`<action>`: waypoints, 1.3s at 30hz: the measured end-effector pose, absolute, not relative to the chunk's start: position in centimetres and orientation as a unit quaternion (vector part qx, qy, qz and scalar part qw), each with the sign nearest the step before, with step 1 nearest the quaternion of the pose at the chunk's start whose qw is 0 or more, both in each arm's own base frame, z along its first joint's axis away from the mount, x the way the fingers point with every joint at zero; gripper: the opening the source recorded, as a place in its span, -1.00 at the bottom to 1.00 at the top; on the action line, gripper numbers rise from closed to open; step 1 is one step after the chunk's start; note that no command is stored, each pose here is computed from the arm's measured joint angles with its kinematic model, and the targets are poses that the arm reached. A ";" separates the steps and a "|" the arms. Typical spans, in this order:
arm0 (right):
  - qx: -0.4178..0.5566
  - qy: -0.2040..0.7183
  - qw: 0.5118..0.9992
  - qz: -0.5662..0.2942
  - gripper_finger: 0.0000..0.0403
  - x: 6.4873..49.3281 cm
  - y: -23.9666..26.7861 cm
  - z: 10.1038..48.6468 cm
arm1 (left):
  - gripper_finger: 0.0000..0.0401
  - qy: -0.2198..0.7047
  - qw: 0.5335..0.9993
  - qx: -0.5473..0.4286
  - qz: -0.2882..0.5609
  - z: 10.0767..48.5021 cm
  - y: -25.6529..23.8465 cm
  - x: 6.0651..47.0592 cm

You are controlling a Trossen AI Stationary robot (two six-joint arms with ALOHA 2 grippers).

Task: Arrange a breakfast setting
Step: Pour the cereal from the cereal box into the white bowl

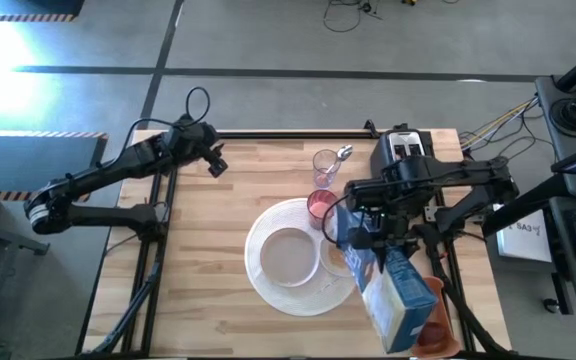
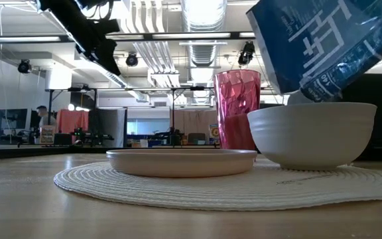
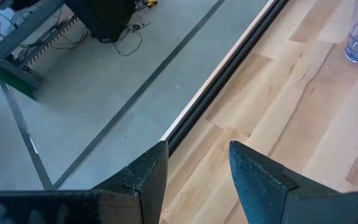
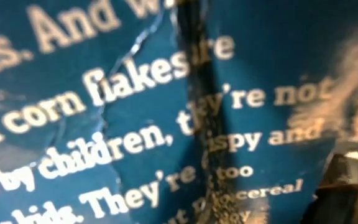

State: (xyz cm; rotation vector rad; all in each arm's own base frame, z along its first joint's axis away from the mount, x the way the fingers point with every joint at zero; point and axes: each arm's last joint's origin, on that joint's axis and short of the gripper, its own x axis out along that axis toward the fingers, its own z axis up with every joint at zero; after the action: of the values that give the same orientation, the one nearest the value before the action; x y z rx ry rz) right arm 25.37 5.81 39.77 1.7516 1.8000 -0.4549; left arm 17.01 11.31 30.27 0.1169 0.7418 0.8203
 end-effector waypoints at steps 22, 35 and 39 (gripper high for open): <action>0.652 0.672 0.313 -0.159 -0.25 25.4 5.6 39.8 | -0.23 0.358 0.847 0.053 0.389 30.2 11.3 16.9; 0.660 0.678 0.283 -0.156 -0.25 25.2 5.7 39.7 | -0.23 0.360 0.847 0.051 0.389 30.2 11.2 16.8; 0.658 0.678 0.283 -0.167 -0.25 24.8 5.8 39.8 | -0.23 0.366 0.844 0.050 0.388 30.1 11.2 16.7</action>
State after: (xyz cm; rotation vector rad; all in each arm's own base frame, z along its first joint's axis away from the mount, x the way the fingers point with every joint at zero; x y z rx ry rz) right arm 24.76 5.81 39.77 1.7610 1.8138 -0.4459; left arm 16.71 11.21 30.07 0.1062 0.7723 0.8193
